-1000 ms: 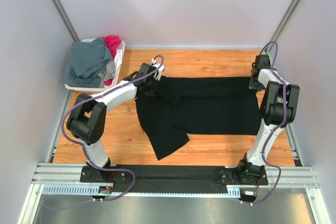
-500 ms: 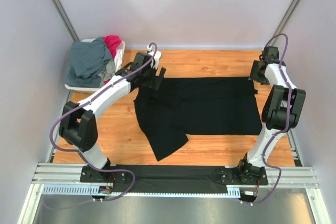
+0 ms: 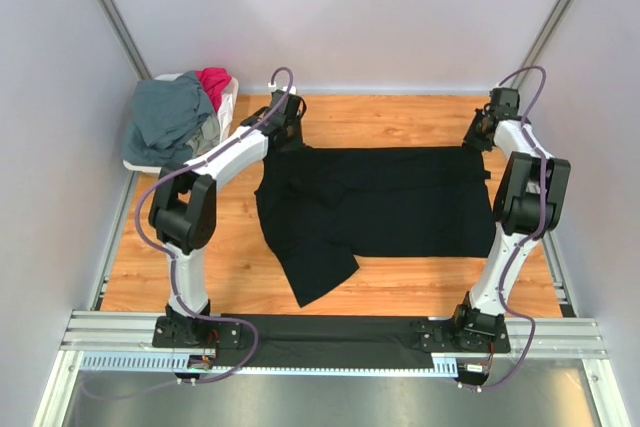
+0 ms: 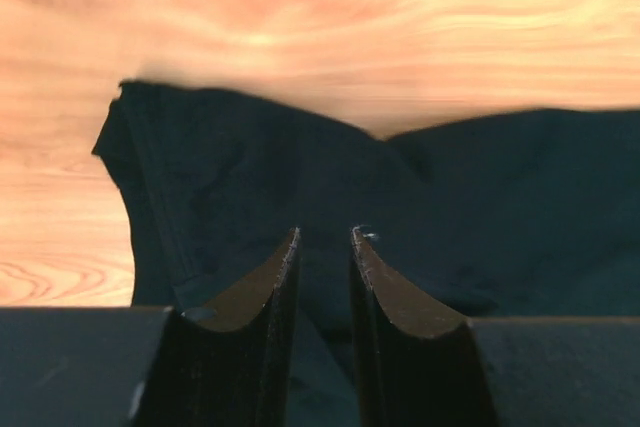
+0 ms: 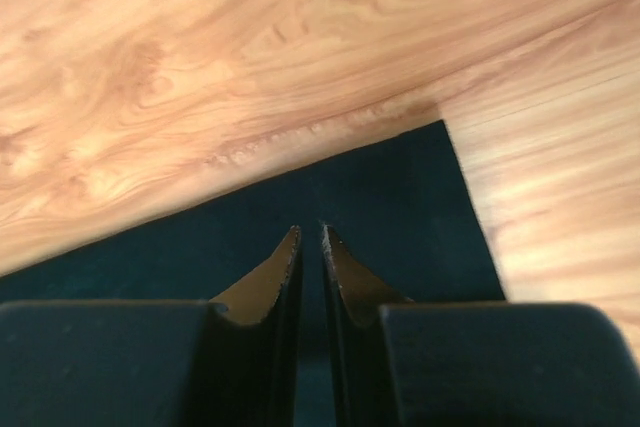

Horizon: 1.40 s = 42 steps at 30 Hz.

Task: Fold and stack the t-shirts
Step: Fold the tshirt

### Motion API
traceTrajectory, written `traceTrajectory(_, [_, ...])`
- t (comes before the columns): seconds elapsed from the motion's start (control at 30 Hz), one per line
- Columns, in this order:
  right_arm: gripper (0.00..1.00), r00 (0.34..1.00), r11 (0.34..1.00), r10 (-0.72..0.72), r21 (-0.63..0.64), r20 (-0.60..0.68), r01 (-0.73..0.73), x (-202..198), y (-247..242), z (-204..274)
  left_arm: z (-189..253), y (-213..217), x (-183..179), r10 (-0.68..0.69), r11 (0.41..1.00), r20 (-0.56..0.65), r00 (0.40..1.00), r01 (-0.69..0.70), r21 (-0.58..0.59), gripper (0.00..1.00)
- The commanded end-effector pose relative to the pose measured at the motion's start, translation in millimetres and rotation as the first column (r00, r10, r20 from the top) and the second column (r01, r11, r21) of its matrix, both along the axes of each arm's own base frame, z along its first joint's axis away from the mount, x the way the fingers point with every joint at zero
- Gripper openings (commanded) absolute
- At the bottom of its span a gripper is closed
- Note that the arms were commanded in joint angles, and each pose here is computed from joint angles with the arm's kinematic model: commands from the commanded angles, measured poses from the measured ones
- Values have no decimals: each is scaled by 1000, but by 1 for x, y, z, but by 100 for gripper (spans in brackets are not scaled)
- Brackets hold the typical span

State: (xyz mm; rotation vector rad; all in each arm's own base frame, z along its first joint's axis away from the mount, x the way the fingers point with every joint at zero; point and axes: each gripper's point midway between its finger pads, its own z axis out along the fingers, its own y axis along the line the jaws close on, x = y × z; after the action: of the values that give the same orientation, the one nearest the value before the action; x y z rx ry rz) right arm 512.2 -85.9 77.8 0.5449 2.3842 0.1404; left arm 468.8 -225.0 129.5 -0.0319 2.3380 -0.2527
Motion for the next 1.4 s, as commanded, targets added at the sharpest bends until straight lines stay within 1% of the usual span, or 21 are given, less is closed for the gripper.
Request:
traceTrajectory(0.0, [14,999,999,-18,42,46,16,25,3,-7,-12,4,14,108,993,-3,994,-108,-37,33])
traceTrajectory(0.07, [14,999,998,-30,47,33,29,28,2,-15,-25,10,19,143,990,-16,990,-143,-11,32])
traceTrajectory(0.17, [13,999,998,-40,45,9,39,29,0,-29,-38,18,24,196,980,-37,980,-197,-9,32])
traceTrajectory(0.3, [13,997,998,-60,8,-40,61,26,-9,-50,-64,29,26,251,968,-68,966,-249,30,31])
traceTrajectory(0.47, [11,992,996,-89,-27,-86,87,17,-16,-60,-94,53,21,369,928,-127,921,-356,113,31])
traceTrajectory(0.5, [11,992,996,-91,-32,-85,89,17,-16,-58,-97,57,20,384,921,-128,914,-370,124,29])
traceTrajectory(0.53, [11,991,995,-94,-33,-90,91,16,-17,-57,-98,60,21,395,916,-127,910,-380,130,24])
traceTrajectory(0.57, [11,991,995,-94,-32,-95,91,14,-16,-57,-102,65,20,416,906,-139,899,-398,142,23])
traceTrajectory(0.6, [11,988,991,-123,-72,-97,116,13,-25,-55,-103,69,20,432,899,-144,891,-412,146,23])
traceTrajectory(0.77, [11,980,984,-150,-116,-132,135,5,-33,-59,-104,93,19,492,867,-157,856,-466,176,23])
traceTrajectory(0.87, [10,976,983,-153,-121,-154,135,3,-34,-65,-104,101,22,499,863,-154,853,-472,179,23])
traceTrajectory(0.9, [10,977,985,-147,-118,-154,129,4,-34,-65,-105,101,24,480,874,-160,863,-453,176,23])
traceTrajectory(1.0, [10,979,986,-143,-113,-146,127,10,-33,-60,-106,101,31,466,880,-162,870,-437,188,23])
traceTrajectory(1.1, [11,983,986,-145,-99,-115,134,18,-33,-46,-104,102,37,476,874,-162,865,-443,200,23])
traceTrajectory(1.17, [13,989,989,-119,-98,-90,110,22,-31,-36,-100,104,41,476,874,-151,867,-446,193,23])
traceTrajectory(1.2, [13,990,990,-111,-98,-88,103,22,-31,-31,-99,103,42,463,882,-153,873,-435,182,23])
traceTrajectory(1.3, [19,995,993,-79,-96,-57,74,23,-27,-2,-76,91,57,371,925,-116,921,-356,129,25])
traceTrajectory(1.33, [22,996,993,-73,-94,-42,69,24,-25,7,-70,87,57,338,938,-109,935,-325,117,25])
traceTrajectory(1.37, [24,998,994,-67,-86,-19,65,22,-22,23,-52,84,58,306,949,-77,949,-298,98,29])
